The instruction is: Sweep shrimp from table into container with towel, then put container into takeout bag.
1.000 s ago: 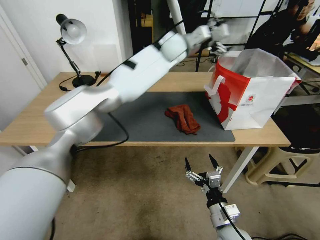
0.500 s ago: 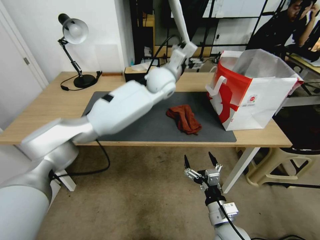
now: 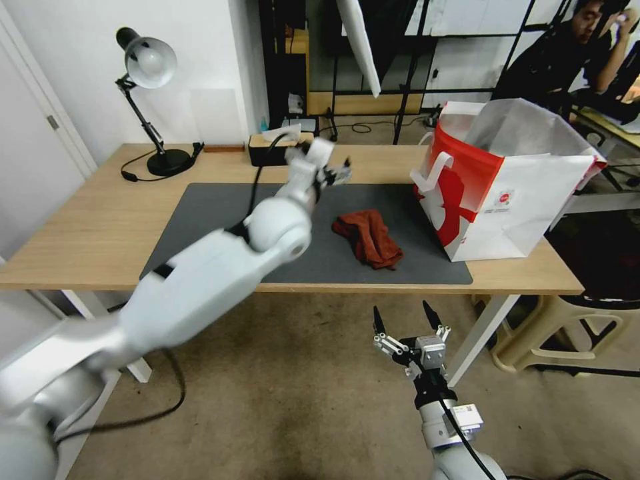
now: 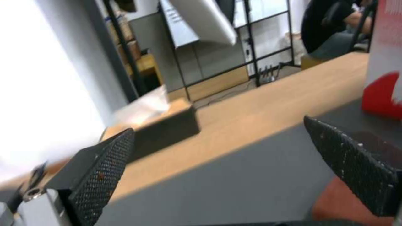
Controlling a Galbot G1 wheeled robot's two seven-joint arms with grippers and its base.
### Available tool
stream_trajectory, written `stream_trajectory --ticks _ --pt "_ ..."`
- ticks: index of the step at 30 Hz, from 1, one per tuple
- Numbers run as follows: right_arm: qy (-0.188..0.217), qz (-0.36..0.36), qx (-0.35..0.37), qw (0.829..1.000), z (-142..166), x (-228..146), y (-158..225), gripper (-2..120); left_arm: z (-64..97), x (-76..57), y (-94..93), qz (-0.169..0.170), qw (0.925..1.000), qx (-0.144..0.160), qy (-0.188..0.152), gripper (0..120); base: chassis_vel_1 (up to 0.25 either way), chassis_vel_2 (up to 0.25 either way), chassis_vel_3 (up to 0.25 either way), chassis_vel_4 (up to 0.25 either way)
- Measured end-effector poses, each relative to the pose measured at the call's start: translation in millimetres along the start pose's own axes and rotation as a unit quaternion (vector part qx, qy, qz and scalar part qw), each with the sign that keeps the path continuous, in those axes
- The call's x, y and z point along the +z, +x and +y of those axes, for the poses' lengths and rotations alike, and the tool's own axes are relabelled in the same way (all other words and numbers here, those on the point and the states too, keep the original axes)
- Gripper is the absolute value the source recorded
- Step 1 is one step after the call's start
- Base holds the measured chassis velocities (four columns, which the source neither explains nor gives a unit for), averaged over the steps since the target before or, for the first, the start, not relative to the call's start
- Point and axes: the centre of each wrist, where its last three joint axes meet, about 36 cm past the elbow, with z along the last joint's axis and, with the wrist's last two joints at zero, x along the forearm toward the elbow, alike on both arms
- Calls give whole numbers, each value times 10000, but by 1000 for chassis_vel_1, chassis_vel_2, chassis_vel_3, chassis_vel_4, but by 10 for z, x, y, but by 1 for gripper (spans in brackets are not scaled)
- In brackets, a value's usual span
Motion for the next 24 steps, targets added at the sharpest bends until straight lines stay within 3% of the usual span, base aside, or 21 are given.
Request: stream_trajectory --ticks 3,4,6,7,8,9,11,15,16,19,24 --pt "26 -45 -3 10000 2 -35 0 100 210 253 409 72 9998 -155 116 100 0 0 0 0" --pt "26 -45 -3 10000 2 -35 0 100 210 253 409 72 9998 -155 116 100 0 0 0 0" --pt "49 -60 -5 10000 8 -59 18 100 402 354 663 -53 9994 -310 154 100 0 0 0 0" --pt "73 -55 -1 10000 18 -78 51 100 492 499 922 -62 9990 -394 198 100 0 0 0 0" --pt "73 -55 -1 10000 18 -78 51 100 492 499 922 -62 9990 -394 198 100 0 0 0 0" --pt "83 -62 6 9999 23 -89 60 100 522 614 1119 -21 9987 -441 240 100 0 0 0 0" --pt "131 -105 56 9998 -2 -110 8 100 492 914 1517 10 9983 -504 284 100 0 0 0 0" --pt "158 -104 90 9998 -19 -117 -12 100 464 1052 1706 20 9978 -593 303 100 0 0 0 0" --pt "178 -91 130 9997 -33 -131 -25 100 397 1182 1947 64 9965 -715 425 100 0 0 0 0" --pt "189 -93 195 9996 -56 -152 -50 100 303 1279 2206 48 9948 -838 571 100 0 0 0 0" --pt "175 -124 302 9993 -109 -194 -78 100 181 1406 2434 20 9919 -1046 718 100 0 0 0 0"
